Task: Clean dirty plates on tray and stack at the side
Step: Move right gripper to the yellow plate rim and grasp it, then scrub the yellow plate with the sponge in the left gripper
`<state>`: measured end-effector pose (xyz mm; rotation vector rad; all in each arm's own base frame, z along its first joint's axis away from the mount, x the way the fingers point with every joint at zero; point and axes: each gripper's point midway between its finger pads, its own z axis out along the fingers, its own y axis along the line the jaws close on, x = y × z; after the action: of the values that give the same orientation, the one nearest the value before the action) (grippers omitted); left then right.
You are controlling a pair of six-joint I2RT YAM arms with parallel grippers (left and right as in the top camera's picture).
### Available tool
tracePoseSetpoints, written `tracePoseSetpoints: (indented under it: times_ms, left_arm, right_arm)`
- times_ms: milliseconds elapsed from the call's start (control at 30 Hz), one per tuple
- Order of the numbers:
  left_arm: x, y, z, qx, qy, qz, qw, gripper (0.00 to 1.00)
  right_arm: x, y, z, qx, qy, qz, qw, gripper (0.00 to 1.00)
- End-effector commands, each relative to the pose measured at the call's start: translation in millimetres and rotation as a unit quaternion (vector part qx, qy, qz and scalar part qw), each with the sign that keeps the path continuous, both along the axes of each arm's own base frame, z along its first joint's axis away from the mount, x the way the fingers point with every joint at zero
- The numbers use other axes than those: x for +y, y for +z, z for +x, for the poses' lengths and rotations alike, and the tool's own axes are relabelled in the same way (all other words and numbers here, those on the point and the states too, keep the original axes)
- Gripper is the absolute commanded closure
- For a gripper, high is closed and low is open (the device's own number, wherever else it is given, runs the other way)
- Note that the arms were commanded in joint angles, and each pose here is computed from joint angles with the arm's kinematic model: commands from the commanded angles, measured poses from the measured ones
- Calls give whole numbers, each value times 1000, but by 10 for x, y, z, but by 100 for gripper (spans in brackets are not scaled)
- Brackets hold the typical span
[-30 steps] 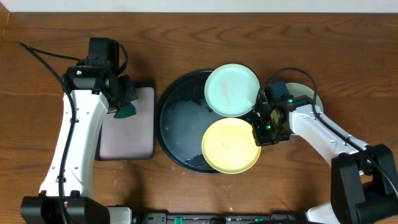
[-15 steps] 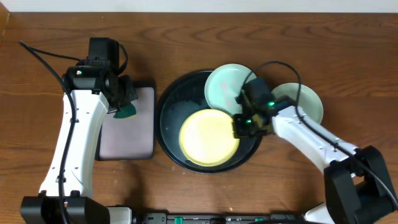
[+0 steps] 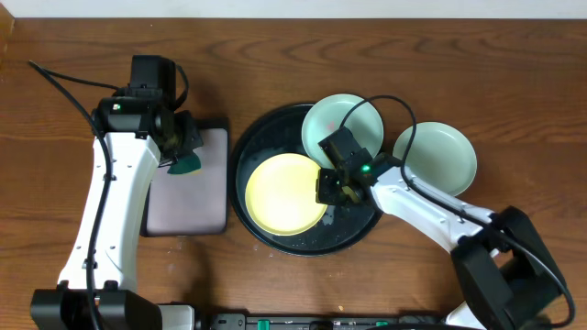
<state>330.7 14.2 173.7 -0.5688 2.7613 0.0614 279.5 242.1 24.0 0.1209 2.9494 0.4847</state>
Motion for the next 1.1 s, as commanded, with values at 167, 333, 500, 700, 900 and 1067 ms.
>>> tracePoseSetpoints:
  times_ms: [167, 333, 500, 700, 900, 1067]
  left_arm:
    - [15, -2, -15, 2, -4, 2, 1000, 93]
    - [-224, -11, -14, 3, -48, -53, 997, 93]
    - [-423, -95, -81, 18, -82, -75, 994, 93]
    - [-645, -318, -260, 55, -116, -74, 989, 92]
    - [-790, -416, -333, 67, -140, -73, 985, 92]
    - [-895, -420, -320, 62, -156, -72, 983, 93]
  right_arm:
    - [103, 105, 123, 0, 15, 15, 1000, 62]
    - [98, 239, 211, -13, 21, 1, 1000, 60]
    - [73, 182, 215, -9, 17, -10, 1000, 61]
    - [79, -33, 97, 40, 16, -9, 999, 68]
    - [65, -45, 108, 41, 10, -10, 999, 77]
    - [63, -46, 106, 42, 10, -11, 999, 82]
